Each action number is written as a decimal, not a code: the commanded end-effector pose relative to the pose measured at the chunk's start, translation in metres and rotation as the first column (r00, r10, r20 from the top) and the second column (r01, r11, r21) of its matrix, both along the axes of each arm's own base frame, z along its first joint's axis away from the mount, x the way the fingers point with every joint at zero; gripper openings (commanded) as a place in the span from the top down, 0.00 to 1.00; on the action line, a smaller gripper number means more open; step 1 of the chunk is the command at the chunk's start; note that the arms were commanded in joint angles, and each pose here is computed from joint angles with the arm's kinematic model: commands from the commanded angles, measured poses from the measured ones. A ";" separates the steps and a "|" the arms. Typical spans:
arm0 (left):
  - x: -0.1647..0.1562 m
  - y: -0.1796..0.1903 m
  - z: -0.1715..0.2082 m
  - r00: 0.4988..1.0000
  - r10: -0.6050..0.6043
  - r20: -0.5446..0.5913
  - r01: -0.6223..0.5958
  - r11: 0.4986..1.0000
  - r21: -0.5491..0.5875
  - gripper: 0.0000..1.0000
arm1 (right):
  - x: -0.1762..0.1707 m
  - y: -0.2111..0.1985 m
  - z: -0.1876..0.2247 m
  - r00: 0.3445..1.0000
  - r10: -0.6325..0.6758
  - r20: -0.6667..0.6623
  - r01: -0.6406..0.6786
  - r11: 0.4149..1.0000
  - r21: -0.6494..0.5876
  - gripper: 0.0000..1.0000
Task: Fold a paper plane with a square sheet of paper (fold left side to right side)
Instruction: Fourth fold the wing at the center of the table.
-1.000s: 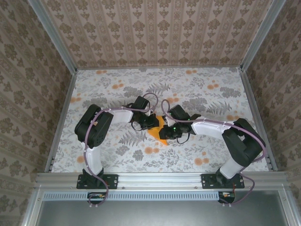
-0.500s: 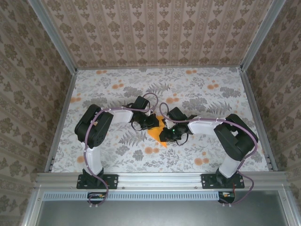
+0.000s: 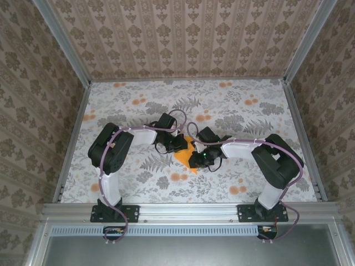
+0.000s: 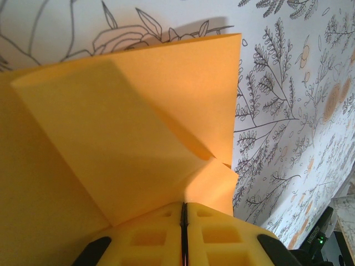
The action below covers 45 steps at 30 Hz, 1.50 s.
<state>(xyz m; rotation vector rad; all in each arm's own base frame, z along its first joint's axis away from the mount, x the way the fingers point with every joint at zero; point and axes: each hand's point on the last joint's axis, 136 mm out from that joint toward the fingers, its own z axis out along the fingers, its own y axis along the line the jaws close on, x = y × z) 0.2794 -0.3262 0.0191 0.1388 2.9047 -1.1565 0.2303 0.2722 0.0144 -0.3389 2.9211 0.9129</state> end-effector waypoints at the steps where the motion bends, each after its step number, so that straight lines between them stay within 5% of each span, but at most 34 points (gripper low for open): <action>1: -0.011 0.024 -0.030 0.999 0.015 -0.036 -0.010 0.991 0.137 0.91 | -0.041 -0.026 -0.019 0.991 0.024 -0.132 -0.040 0.992 -0.120 0.84; 20: -0.009 0.027 -0.030 0.999 0.020 -0.033 -0.015 0.990 0.142 0.90 | -0.082 -0.046 -0.011 0.977 0.044 -0.208 -0.076 0.987 -0.144 0.90; 31: -0.009 0.020 -0.026 1.000 0.009 -0.028 -0.005 0.992 0.127 0.90 | -0.018 -0.003 0.065 1.000 -0.026 0.002 0.025 0.986 0.163 0.97; 38: -0.009 0.017 -0.025 1.000 0.004 -0.025 -0.001 0.992 0.122 0.90 | 0.036 0.017 0.037 0.991 -0.129 0.023 0.125 0.984 0.129 0.97; 45: -0.008 0.015 -0.022 1.000 -0.002 -0.022 0.004 0.993 0.116 0.90 | 0.030 -0.003 0.002 0.989 -0.150 -0.004 0.150 0.989 -0.001 0.98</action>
